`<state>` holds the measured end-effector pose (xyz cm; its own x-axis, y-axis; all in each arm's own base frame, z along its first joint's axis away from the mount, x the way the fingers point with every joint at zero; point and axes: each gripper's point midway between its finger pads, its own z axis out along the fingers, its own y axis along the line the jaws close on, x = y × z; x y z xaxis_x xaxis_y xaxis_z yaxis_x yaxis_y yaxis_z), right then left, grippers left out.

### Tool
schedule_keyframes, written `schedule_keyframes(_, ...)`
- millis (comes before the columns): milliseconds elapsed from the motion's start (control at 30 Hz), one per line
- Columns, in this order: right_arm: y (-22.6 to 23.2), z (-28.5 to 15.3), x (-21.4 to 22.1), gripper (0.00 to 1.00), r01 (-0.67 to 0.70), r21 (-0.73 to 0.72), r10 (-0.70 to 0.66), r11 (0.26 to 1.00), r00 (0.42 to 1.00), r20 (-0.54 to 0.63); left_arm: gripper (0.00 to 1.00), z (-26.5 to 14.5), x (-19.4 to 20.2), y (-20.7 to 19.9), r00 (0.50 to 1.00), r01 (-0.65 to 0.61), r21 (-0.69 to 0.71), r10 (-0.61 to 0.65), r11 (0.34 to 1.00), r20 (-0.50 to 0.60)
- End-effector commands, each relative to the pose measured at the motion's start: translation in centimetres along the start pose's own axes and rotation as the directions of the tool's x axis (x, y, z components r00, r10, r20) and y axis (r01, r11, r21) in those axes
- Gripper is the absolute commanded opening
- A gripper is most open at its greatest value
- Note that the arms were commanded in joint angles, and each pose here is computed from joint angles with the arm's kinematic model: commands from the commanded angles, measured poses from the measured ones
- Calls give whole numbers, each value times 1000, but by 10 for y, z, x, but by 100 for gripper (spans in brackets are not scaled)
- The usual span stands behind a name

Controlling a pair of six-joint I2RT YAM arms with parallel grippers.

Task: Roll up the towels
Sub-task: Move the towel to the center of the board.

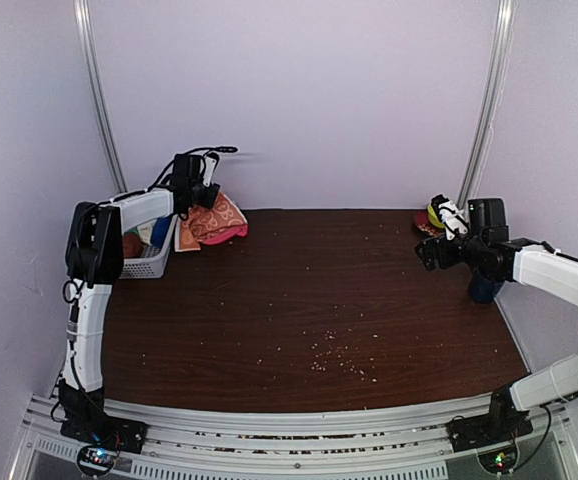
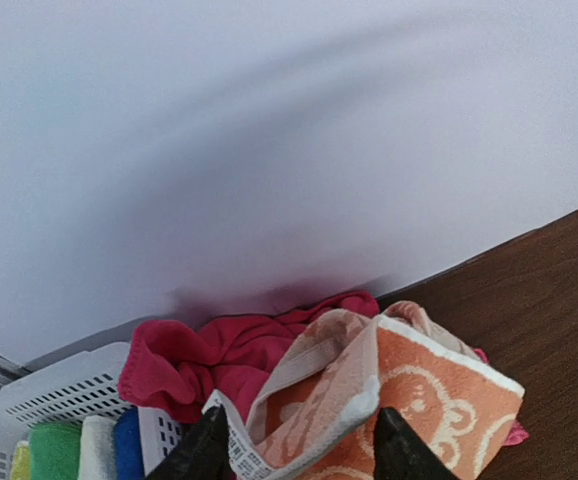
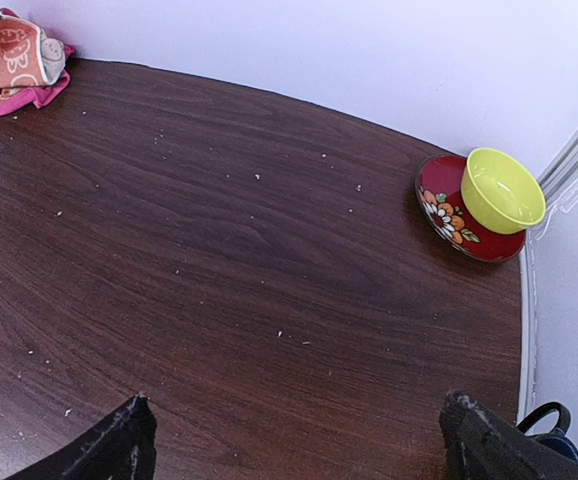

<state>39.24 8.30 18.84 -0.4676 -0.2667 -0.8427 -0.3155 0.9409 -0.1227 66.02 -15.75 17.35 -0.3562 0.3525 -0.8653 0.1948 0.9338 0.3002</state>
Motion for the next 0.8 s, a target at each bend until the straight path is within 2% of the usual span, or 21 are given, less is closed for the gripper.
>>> schedule_keyframes(0, 0, -4, -10, 100, 4, 11, -5, 1000, 1000, 26, 47, 11, 8, -22, 1000, -12, 74, 10, 997, 30)
schedule_keyframes(100, -1, -5, -12, 100, 5, 14, -5, 1000, 999, 31, 43, 11, 11, -27, 1000, -9, 107, 7, 994, 22)
schedule_keyframes(300, -1, -5, -12, 100, 3, 13, -3, 1000, 999, 34, 0, 5, 12, -37, 1000, 10, 174, -11, 985, 7)
schedule_keyframes(400, 0, -4, -11, 100, 3, 13, -3, 1000, 999, 32, 0, -3, 3, -43, 998, 50, 217, -54, 975, 14)
schedule_keyframes(567, 1, -4, -11, 100, 8, 10, -8, 1000, 999, 33, 0, -25, -24, -56, 979, 184, 318, -201, 930, 22)
schedule_keyframes(667, 4, -5, -11, 100, 17, 0, -17, 1000, 999, 35, 0, -42, -41, -79, 958, 260, 414, -287, 872, 4)
schedule_keyframes(767, 10, -6, -12, 100, 35, -28, -34, 999, 998, 45, 0, -70, -59, -122, 949, 273, 529, -315, 803, -12)
